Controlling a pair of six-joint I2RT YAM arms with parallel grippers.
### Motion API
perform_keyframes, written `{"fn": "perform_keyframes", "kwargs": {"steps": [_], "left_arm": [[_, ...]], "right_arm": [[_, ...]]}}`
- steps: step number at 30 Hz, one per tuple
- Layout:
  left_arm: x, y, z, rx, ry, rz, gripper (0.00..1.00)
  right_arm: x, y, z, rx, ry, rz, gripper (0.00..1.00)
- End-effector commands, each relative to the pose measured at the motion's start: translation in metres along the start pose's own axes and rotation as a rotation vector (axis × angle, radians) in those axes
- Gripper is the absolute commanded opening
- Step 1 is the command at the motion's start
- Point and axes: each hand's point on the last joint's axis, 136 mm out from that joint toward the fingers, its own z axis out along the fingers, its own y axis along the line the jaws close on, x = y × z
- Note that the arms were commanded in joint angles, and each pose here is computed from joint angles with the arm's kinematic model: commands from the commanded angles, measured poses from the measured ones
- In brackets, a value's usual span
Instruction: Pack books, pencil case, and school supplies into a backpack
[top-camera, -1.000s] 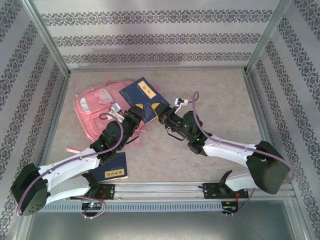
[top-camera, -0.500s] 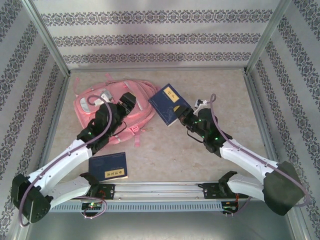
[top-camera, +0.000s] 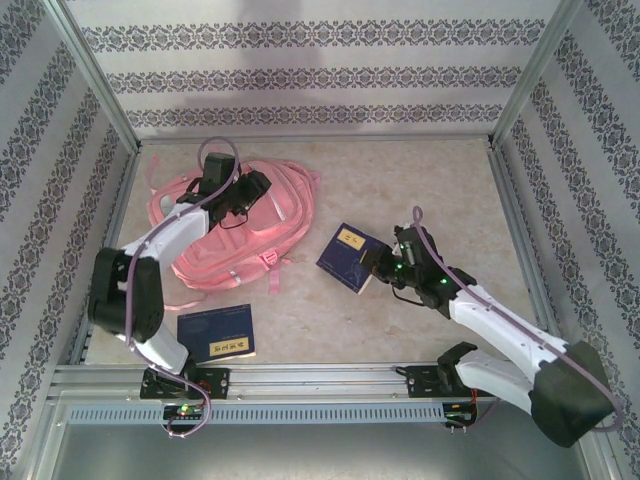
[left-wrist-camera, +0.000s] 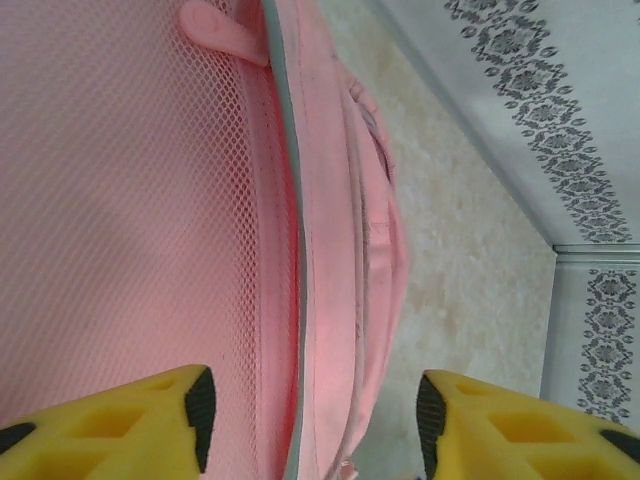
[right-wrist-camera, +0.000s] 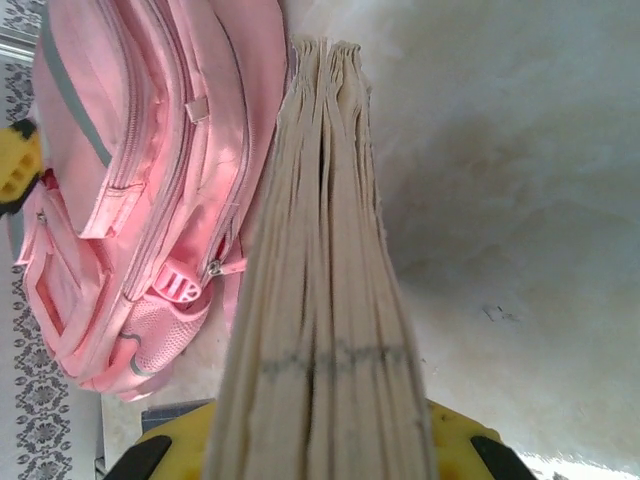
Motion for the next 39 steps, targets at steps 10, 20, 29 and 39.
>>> {"fn": "perform_keyframes", "kwargs": {"steps": [10,20,29,39], "left_arm": [[0.005,-0.015,0.046,0.07,0.17,0.031,0.29],[0.045,-0.041,0.067,0.075,0.332,0.181,0.0],[0.178,-0.121,0.056,0.12,0.62,0.602,0.0],[0.193,-0.123,-0.024,0.179,0.673,0.736,0.0]], "right_arm": [[0.003,-0.002,-0.012,-0.042,-0.004,-0.063,0.0],[-0.024,-0.036,-0.043,0.167,-0.171,-0.117,0.0],[-0.052,-0.08,-0.107,0.483,-0.396,-0.217,0.0],[-0.053,-0.072,-0.133,0.466,-0.43,-0.268,0.0]]}}
